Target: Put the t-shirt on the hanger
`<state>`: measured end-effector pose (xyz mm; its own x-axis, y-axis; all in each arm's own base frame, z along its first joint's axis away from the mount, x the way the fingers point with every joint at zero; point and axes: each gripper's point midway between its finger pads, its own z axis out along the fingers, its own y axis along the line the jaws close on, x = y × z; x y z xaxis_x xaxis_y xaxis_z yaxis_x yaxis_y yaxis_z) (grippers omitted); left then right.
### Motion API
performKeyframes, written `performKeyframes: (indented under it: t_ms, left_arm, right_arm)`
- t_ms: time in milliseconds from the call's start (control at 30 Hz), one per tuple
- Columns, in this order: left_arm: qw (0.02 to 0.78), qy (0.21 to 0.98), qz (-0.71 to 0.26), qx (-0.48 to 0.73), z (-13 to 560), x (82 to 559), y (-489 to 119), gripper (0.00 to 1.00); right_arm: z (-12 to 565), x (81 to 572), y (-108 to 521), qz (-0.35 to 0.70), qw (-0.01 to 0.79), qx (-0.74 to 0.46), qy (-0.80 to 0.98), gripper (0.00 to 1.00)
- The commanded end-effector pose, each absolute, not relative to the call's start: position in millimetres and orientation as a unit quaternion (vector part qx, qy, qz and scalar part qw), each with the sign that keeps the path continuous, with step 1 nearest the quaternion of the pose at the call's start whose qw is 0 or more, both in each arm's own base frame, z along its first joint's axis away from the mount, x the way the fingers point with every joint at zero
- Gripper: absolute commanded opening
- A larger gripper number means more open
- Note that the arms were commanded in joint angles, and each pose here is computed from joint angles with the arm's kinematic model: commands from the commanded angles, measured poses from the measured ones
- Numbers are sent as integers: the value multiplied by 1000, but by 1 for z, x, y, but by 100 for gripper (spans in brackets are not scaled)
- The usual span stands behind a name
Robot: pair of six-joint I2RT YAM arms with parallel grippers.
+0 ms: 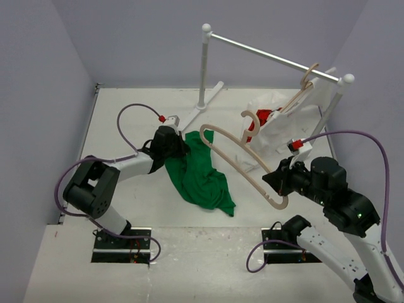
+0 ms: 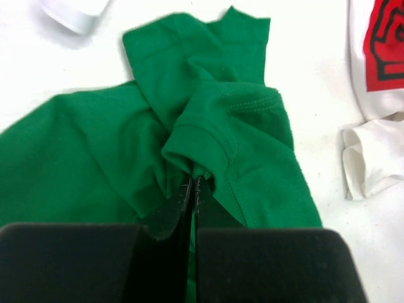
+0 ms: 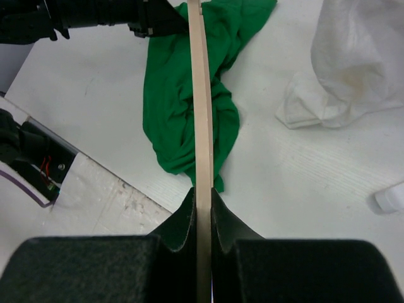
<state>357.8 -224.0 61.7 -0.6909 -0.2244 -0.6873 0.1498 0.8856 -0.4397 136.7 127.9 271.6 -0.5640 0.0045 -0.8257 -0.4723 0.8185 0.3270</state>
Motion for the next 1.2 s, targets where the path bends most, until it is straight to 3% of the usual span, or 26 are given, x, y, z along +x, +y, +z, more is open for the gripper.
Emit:
performKeyframes:
  t_ms: [0,133,467,967,1167]
  left_arm:
    - [468,853,-228,-38,130,374,-210,0]
    - [491,837,-238,-32,169,375,-210,0]
    - [500,822,-274,-5,203,364,-222,0]
    - [512,807,-291,39,238,356,-235,0]
    - [526,803,-276,46,264,355,-231,0]
  right_arm:
    - [271,139,153,312,434,-178,827,0]
    - [269,142,163,328,425,-179,825,0]
    - [276,160,177,338,429,-178,819,0]
    - [276,202,179,232,426,-139,864,0]
    - [265,186,206,266,390,-204,857,0]
